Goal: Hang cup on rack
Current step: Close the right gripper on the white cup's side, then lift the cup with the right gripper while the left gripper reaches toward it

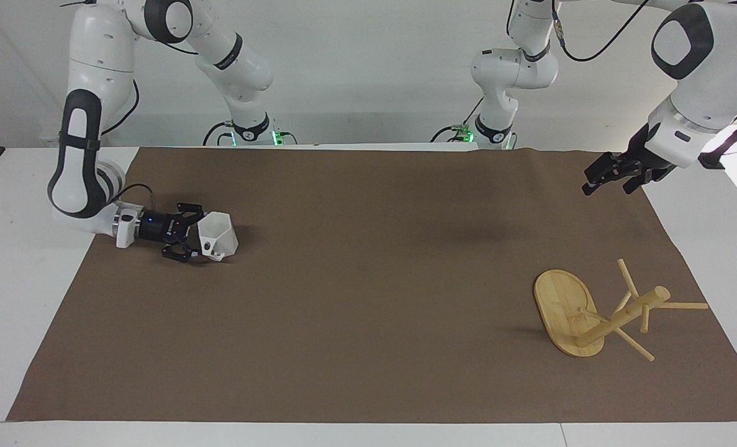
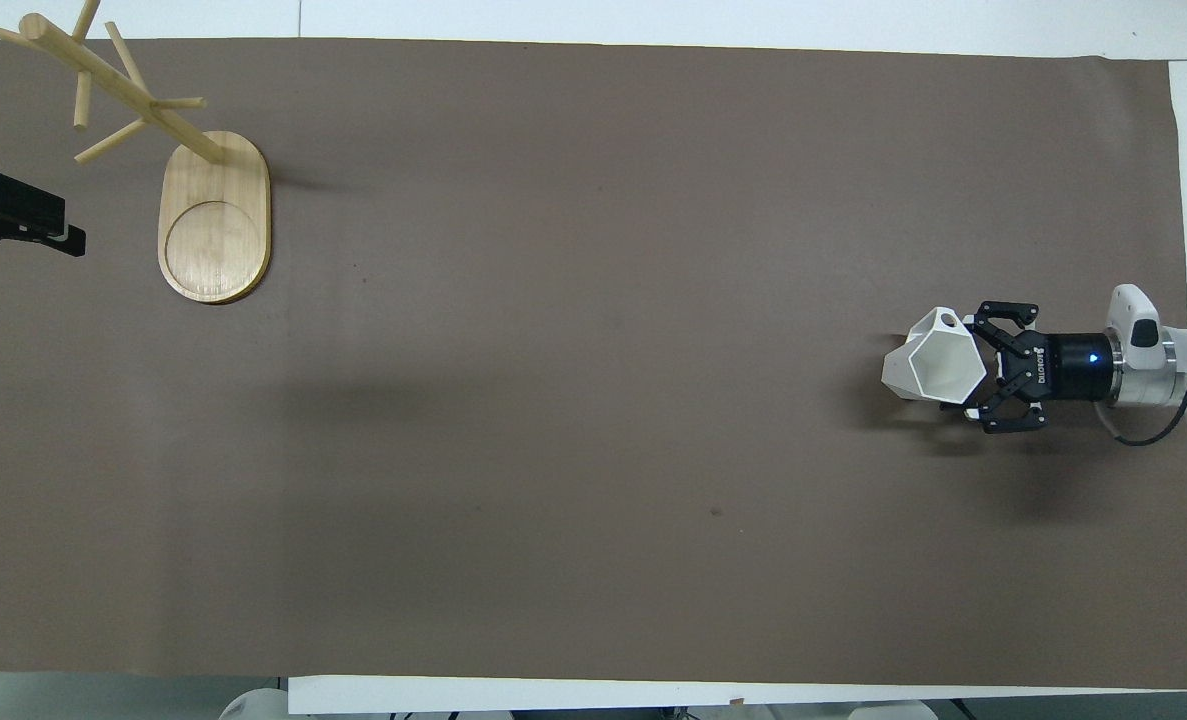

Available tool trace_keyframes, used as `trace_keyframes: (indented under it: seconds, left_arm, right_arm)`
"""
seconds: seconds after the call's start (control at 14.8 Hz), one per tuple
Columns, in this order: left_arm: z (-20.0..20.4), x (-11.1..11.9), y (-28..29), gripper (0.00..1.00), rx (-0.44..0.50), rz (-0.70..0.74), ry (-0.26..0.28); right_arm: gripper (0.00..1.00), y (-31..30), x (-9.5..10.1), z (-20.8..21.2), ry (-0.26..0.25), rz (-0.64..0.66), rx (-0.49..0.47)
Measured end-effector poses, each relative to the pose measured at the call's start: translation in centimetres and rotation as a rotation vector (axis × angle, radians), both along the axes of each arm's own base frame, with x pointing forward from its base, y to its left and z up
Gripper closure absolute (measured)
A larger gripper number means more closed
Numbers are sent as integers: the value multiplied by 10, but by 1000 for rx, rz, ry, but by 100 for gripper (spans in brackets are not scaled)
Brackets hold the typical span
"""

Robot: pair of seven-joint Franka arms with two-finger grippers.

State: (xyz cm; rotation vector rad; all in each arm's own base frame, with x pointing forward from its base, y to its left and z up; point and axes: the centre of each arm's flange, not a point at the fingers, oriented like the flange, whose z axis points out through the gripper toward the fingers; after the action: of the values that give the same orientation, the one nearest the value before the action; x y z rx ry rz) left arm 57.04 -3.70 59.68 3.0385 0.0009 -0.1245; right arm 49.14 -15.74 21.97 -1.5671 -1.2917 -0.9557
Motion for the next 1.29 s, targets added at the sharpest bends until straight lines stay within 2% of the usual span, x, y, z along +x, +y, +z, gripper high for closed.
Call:
trace_keyframes:
  seconds: [0.88,1.02,1.15,1.29]
  left_arm:
    - [2,-7,-39,0,24,47,7]
    - [2,-9,-54,0,60,11,-3]
    - [2,-15,-85,0,72,-37,-6]
    - [2,-25,-125,0,77,-77,-7]
  right_arm:
    - [0,40,-3,-13,-32,68,6]
    - [6,46,-1,-11,-37,81,6]
    - [21,60,4,-7,-47,96,15]
    - [21,84,15,1,-26,107,37]
